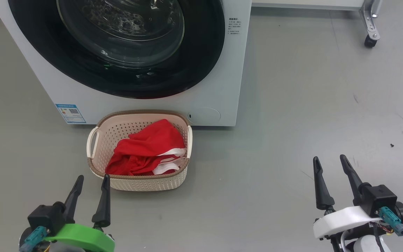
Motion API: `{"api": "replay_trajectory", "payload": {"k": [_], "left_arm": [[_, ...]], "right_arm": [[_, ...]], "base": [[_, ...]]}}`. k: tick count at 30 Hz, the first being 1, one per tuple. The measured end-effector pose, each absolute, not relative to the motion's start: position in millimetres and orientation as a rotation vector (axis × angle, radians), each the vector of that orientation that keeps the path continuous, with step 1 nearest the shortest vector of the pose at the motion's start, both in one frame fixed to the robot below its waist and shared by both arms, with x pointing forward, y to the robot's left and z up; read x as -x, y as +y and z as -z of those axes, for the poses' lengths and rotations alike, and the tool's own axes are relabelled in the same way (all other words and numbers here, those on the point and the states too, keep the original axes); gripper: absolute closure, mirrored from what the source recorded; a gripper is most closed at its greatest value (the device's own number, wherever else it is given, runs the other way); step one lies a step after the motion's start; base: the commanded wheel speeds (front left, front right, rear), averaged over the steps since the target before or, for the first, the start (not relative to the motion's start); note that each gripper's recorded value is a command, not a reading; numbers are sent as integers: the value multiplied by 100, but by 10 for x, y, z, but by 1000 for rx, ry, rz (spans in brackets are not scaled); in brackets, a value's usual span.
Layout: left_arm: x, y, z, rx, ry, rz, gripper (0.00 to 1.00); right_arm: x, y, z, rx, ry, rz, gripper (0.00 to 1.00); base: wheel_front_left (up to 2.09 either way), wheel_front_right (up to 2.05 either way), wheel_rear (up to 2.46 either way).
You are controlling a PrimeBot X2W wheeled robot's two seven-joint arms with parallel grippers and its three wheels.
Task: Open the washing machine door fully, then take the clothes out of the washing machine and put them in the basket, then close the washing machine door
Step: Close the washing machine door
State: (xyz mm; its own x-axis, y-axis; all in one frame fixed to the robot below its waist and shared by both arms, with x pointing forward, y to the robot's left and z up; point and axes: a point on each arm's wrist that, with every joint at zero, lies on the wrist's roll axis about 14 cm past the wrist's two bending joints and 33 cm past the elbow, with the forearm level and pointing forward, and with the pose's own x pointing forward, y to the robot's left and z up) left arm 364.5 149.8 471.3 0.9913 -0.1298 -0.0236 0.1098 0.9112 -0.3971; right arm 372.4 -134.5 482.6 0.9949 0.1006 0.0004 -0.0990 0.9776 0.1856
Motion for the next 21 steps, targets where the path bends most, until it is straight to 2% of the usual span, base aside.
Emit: {"api": "replay_trajectory", "payload": {"k": [21], "left_arm": [[-3603, 1451, -4667, 429, 69, 133, 0]], "right_arm": [[-3706, -1372, -4819, -188, 10, -93, 0]], "base": [[0, 0, 0]]}}
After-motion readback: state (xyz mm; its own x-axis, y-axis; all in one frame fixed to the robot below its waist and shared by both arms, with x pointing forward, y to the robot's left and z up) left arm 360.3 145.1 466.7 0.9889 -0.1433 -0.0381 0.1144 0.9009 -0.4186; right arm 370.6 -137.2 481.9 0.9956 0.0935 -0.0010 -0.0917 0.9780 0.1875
